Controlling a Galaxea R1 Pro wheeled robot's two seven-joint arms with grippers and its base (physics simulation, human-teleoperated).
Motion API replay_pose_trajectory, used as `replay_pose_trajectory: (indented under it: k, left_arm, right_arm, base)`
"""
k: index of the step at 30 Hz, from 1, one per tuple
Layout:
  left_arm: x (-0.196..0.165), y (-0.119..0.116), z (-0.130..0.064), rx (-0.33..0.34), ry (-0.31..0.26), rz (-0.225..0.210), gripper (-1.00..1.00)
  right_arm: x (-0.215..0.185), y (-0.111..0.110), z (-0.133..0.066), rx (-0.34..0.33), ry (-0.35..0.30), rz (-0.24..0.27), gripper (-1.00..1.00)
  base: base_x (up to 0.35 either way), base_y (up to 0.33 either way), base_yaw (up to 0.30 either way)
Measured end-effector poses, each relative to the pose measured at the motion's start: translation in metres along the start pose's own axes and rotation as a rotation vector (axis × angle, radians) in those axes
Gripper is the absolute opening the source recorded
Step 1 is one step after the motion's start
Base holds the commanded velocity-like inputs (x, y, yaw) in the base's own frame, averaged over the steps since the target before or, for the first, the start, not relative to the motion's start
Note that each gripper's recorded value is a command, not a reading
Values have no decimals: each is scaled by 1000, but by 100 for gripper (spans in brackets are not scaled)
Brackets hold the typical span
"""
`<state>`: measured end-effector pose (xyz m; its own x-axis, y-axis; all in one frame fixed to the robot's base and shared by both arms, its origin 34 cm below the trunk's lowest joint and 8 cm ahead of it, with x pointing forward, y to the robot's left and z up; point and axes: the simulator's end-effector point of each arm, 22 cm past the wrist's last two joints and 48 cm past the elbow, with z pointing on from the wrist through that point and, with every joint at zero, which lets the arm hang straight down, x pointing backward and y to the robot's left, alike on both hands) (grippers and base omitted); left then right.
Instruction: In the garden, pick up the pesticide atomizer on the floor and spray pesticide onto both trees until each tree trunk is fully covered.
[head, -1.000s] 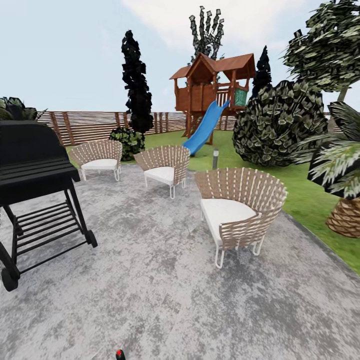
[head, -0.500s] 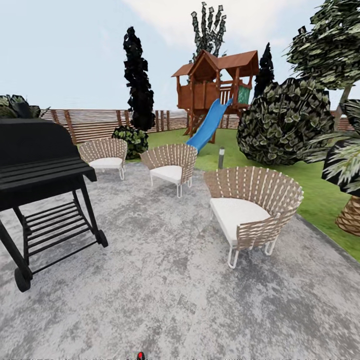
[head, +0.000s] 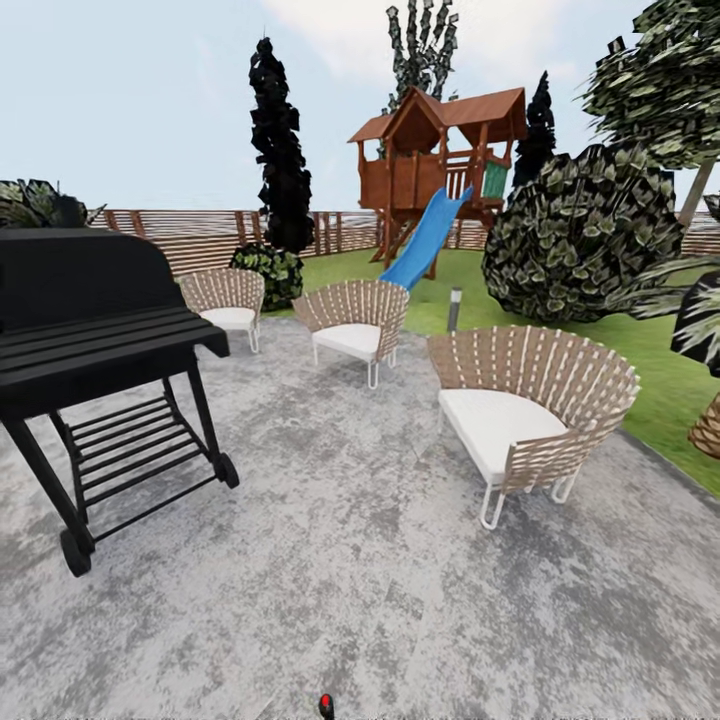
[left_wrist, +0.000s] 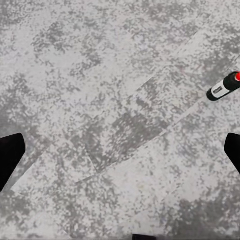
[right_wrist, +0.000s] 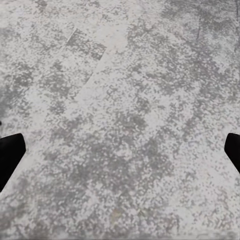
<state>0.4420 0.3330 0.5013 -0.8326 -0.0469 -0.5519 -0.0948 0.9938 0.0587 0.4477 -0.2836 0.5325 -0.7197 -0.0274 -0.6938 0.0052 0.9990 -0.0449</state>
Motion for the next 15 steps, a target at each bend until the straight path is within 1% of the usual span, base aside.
replay_pose_trajectory:
  k: [15]
  left_arm:
    - [6,1,1,-2,13,1,100]
  right_arm:
    - [5,2,0,-1,13,2,100]
  base:
    - [0,338,0]
